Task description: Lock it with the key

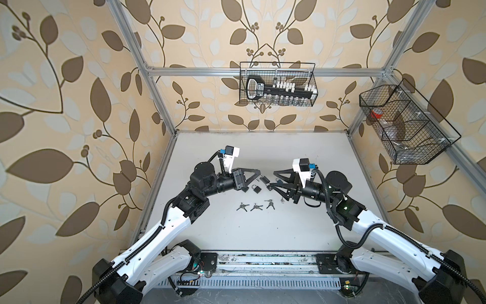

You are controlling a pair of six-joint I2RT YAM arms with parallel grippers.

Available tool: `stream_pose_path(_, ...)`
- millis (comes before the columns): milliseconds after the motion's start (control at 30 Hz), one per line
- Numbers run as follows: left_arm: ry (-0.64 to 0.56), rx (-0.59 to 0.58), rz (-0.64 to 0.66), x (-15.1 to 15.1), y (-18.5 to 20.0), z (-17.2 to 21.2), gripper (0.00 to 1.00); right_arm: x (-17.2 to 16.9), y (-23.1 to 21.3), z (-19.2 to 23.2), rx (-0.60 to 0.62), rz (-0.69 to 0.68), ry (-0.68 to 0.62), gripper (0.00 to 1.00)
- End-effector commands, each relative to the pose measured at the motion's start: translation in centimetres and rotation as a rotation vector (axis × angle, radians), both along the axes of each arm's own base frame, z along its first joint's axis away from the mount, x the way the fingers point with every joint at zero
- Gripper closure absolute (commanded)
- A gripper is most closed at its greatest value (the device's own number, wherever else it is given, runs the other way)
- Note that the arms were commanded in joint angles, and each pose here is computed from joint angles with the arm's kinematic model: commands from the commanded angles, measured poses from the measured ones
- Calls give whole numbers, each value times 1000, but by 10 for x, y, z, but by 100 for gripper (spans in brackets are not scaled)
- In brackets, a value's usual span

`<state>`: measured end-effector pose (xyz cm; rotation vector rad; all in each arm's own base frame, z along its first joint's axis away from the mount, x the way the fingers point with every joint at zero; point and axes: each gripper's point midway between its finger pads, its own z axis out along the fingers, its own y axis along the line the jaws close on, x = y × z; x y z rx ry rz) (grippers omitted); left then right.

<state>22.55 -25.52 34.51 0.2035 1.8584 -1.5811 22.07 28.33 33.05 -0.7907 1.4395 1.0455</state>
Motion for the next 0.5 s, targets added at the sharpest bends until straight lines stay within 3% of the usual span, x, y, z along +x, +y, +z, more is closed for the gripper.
stream_pose_path(0,-84,-88,-3,-6,1,33,100,7,9,1,-49,-26,-42,49)
stream_pose_path(267,-83,-85,-15,-6,-1,33,100,9,22,-8,-77,18,-7,64)
stream_pose_path(467,-80,-82,-15,-6,-2,32,100,8,21,-6,-68,14,-9,68)
